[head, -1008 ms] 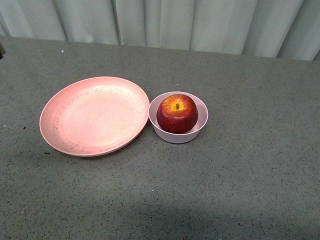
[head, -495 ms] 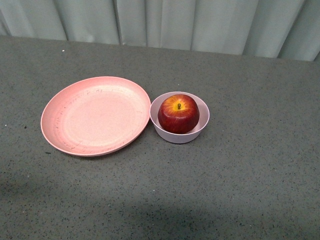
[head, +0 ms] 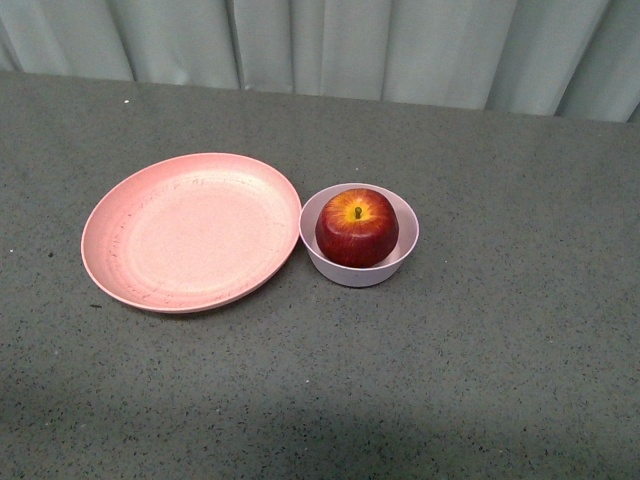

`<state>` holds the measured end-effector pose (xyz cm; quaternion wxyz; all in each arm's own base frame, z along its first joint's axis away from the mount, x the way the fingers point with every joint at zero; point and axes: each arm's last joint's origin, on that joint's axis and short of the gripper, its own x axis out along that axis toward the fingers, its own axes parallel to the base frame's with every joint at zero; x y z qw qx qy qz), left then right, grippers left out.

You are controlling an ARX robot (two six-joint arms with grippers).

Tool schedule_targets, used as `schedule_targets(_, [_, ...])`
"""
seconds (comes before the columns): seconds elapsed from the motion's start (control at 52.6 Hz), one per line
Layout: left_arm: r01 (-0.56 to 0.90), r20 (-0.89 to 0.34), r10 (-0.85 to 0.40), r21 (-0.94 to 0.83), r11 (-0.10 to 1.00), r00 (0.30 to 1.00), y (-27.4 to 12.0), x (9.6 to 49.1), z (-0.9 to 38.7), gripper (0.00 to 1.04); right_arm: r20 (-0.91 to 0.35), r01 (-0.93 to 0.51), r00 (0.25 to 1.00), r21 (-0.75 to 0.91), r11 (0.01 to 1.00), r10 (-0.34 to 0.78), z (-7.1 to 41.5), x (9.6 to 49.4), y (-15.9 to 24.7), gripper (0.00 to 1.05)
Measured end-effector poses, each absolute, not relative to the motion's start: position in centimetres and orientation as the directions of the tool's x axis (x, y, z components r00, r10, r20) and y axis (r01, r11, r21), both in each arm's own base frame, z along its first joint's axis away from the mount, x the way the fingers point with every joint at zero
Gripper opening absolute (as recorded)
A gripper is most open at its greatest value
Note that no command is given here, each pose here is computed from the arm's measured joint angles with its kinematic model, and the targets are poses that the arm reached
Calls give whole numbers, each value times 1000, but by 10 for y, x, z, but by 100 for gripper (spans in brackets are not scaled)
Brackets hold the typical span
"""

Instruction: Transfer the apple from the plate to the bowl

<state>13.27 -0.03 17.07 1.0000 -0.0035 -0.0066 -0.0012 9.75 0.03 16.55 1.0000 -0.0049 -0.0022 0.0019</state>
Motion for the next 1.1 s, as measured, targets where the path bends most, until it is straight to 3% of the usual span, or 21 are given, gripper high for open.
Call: schedule_targets(1.104, [3,15,-3,-7,1000,1000,0,97,170,4,4,-3,1000,-10,1000,3,165,98,0,95])
